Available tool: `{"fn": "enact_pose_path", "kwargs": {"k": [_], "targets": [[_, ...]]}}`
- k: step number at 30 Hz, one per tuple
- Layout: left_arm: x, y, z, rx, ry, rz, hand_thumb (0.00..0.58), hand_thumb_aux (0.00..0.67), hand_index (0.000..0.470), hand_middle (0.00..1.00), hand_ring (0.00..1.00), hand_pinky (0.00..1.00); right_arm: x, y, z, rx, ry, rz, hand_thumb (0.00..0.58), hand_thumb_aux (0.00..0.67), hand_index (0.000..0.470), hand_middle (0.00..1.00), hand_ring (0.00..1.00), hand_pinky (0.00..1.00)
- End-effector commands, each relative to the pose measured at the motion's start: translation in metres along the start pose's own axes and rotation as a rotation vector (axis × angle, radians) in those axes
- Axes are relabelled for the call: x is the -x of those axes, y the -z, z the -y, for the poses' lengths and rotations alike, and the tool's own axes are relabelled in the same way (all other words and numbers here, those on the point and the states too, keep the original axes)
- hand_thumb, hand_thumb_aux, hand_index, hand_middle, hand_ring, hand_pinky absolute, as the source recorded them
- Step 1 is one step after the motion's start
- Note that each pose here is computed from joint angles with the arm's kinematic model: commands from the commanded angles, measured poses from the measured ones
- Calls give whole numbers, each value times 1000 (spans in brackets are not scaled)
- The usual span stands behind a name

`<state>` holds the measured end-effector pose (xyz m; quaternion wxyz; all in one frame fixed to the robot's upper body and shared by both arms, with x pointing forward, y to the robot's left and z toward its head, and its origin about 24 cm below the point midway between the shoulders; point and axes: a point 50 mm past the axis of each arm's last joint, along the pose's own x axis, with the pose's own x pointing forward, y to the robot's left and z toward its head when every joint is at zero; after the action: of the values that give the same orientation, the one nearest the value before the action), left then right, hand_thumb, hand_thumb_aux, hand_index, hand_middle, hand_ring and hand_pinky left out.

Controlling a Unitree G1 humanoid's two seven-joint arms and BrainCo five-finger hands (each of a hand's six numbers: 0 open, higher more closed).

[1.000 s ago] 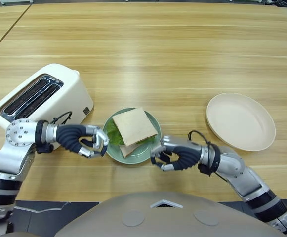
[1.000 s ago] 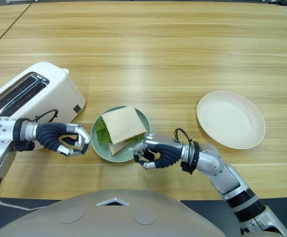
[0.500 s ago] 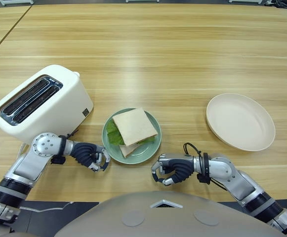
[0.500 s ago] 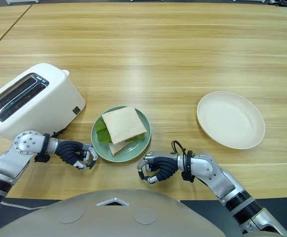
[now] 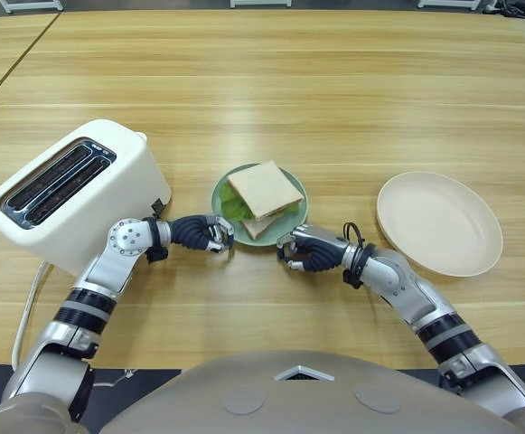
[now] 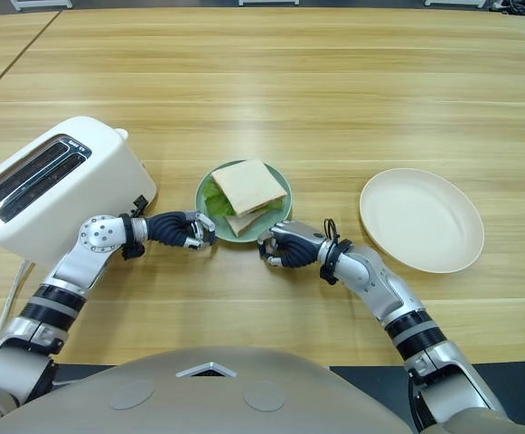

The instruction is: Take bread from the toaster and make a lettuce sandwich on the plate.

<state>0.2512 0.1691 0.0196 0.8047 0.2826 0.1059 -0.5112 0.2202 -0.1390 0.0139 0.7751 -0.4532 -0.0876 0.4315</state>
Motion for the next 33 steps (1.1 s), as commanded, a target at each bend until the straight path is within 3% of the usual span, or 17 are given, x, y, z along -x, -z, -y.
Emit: {"fn": "enact_pose_path", "kwargs": {"k": [1,7,8,9,10,11,12,13,14,16,19,21,27,30,33], "targets": [[-13,26,14,72,-13,-117,580,670,470,1000,1000,1000,-4,14,-4,49,22,-65,580,670,470,1000,1000,1000],[-27,24,4,103,-125,-70,580,670,470,1000,1000,1000,-11,26,21,76,246,-100,580,670,470,1000,1000,1000],[-29,23,0,118,-149,-50,580,670,470,882,882,882,-12,28,25,77,277,-108,580,670,470,1000,1000,1000],[-30,21,-1,136,-162,-25,577,620,435,247,247,247,-12,30,28,64,297,-113,580,670,470,1000,1000,1000],[-29,19,-2,154,-160,16,432,331,232,0,0,0,-13,30,30,36,315,-103,580,670,470,1000,1000,1000],[-25,15,-2,189,-140,73,0,0,0,0,0,0,-12,28,33,-13,338,-78,566,565,396,239,239,239],[-20,10,-2,209,-118,125,0,0,0,0,0,0,-12,24,35,-69,346,-43,485,399,280,0,0,0],[-12,5,-3,230,-94,181,0,0,0,0,0,0,-10,16,37,-127,346,24,124,76,53,0,0,0],[-4,0,-4,248,-73,229,0,0,0,0,0,0,-8,7,38,-184,346,89,0,0,0,0,0,0],[14,-14,-8,267,-43,348,0,0,0,0,0,0,-1,-19,46,-252,364,249,0,0,0,0,0,0],[49,-53,-24,440,-49,729,0,0,0,0,0,0,20,-52,78,-355,520,473,0,0,0,0,0,0],[55,-67,-35,537,-119,896,0,0,0,0,0,0,32,-60,95,-403,642,539,0,0,0,0,0,0],[31,-54,-39,303,-814,689,0,0,0,0,0,0,37,-50,111,-473,994,438,0,0,0,0,0,0],[30,-37,-33,126,-1023,550,0,0,0,0,0,0,36,-42,94,-214,1015,270,0,0,0,0,0,0],[37,-30,-39,88,-1128,524,0,0,0,0,0,0,37,-25,86,-230,1017,169,0,0,0,0,0,0]]}}
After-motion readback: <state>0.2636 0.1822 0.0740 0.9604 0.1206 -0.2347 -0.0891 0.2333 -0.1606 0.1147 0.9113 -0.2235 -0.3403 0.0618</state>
